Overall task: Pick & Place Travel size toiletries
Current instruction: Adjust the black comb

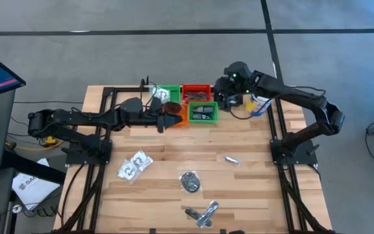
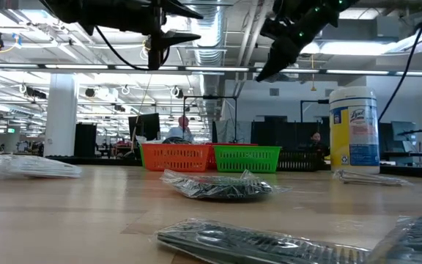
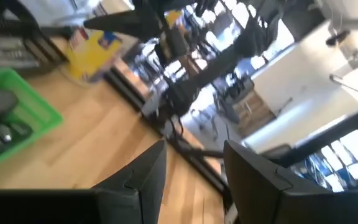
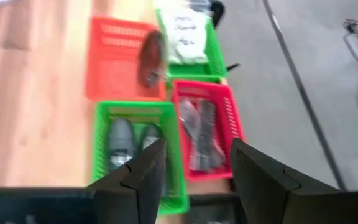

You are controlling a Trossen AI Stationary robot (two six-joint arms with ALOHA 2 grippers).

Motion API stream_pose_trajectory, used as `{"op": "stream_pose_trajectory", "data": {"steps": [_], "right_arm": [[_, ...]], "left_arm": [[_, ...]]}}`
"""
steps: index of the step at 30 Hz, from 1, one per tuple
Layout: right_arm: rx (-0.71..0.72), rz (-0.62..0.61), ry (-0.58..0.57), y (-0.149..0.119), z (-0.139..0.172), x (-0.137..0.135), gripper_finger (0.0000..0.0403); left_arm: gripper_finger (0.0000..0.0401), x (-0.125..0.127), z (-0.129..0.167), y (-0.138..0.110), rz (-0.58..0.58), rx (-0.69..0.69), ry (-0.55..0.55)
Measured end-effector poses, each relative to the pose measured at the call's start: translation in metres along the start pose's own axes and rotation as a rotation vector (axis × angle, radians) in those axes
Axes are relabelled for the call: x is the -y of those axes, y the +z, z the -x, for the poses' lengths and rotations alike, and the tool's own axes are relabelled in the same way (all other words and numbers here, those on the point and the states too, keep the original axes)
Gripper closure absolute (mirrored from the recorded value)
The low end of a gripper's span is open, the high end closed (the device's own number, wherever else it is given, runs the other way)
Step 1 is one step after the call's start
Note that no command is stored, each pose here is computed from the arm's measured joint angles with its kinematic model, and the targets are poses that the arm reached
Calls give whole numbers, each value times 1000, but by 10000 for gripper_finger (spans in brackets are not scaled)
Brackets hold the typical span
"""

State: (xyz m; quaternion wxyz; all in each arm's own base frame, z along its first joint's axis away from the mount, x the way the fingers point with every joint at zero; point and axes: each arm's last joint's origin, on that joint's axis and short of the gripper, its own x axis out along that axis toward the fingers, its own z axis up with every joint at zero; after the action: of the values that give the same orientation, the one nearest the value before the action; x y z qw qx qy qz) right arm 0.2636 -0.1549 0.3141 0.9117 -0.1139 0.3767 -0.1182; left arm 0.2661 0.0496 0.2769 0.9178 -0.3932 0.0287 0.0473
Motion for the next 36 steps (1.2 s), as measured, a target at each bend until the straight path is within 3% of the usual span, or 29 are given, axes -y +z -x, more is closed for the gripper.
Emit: {"op": "stream_pose_trajectory", "data": {"steps": [11,17,24,28,36], "right_arm": [[35,-130,113,20,-1,-43,239],[36,-269,180,29,0,-68,244],[43,-343,257,39,3,-98,255],[98,-374,295,49,6,-111,264],[223,-424,365,66,14,-133,291]], "left_arm": [[247,17,-1,-25,24,-185,-108],[247,28,0,-48,31,-315,-100],[247,38,6,-73,51,-456,-78],[247,37,11,-88,83,-563,-7],[271,27,30,-116,117,-776,247]]}}
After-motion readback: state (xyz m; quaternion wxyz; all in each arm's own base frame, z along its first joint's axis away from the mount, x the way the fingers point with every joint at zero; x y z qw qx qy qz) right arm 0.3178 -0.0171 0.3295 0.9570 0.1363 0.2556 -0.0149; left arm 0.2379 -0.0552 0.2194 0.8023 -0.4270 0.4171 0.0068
